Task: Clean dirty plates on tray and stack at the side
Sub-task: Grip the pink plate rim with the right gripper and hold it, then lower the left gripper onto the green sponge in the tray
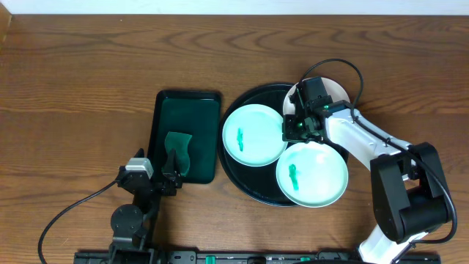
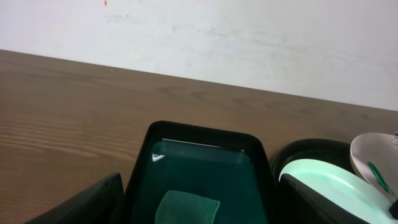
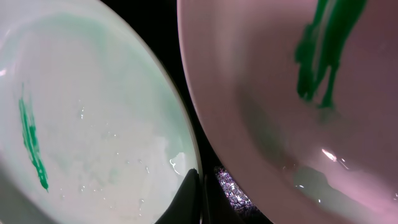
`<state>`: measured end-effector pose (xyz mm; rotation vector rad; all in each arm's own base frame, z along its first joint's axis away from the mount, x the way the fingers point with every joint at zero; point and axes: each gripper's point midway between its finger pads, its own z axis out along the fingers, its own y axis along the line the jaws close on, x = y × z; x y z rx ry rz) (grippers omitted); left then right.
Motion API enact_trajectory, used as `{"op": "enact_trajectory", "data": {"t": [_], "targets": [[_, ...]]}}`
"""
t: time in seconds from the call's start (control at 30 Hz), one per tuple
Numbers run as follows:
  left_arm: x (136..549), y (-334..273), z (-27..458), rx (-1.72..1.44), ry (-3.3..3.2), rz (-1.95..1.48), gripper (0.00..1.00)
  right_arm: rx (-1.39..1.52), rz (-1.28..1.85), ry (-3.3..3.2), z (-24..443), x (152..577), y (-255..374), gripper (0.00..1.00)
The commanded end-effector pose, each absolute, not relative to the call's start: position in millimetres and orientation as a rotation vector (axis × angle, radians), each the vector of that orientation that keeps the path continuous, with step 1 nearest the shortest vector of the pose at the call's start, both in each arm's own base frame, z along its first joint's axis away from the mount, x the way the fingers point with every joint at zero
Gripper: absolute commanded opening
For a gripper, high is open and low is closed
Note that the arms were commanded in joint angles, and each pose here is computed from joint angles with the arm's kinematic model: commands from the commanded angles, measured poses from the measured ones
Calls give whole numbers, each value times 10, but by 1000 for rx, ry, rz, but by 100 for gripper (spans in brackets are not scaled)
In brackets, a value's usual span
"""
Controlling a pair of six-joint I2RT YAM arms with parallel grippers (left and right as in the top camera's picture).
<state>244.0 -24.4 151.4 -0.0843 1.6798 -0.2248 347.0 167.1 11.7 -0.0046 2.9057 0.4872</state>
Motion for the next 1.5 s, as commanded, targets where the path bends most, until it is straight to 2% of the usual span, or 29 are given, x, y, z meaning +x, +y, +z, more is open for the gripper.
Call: {"op": "enact_trajectory", "data": {"t": [0.0,0.47,0.7,0.97,1.17,1.3,1.47], "targets": [[2429,-239,1374,-81,1725,-211,79,-6,478,2914,88,3436,1684,1],[2429,-303,1435,-67,1704,-257,79,-6,478,2913,88,3437,1685,1],[2341,-447,2063,-174,1588,-518,79,-6,478,2913,88,3437,1685,1],[2312,-450,2783,-195,1680,-516,79,-6,478,2913,88,3437,1685,1],[2455,-526,3075,-126,1937,-450,79,-6,478,2913,88,3437,1685,1],[2564,-552,3105,-71,2146,-391,79,-6,478,2913,88,3438,1685,1],[2677,-562,2866,-30,2442,-332,79,-6,478,2913,88,3438,1685,1]]}}
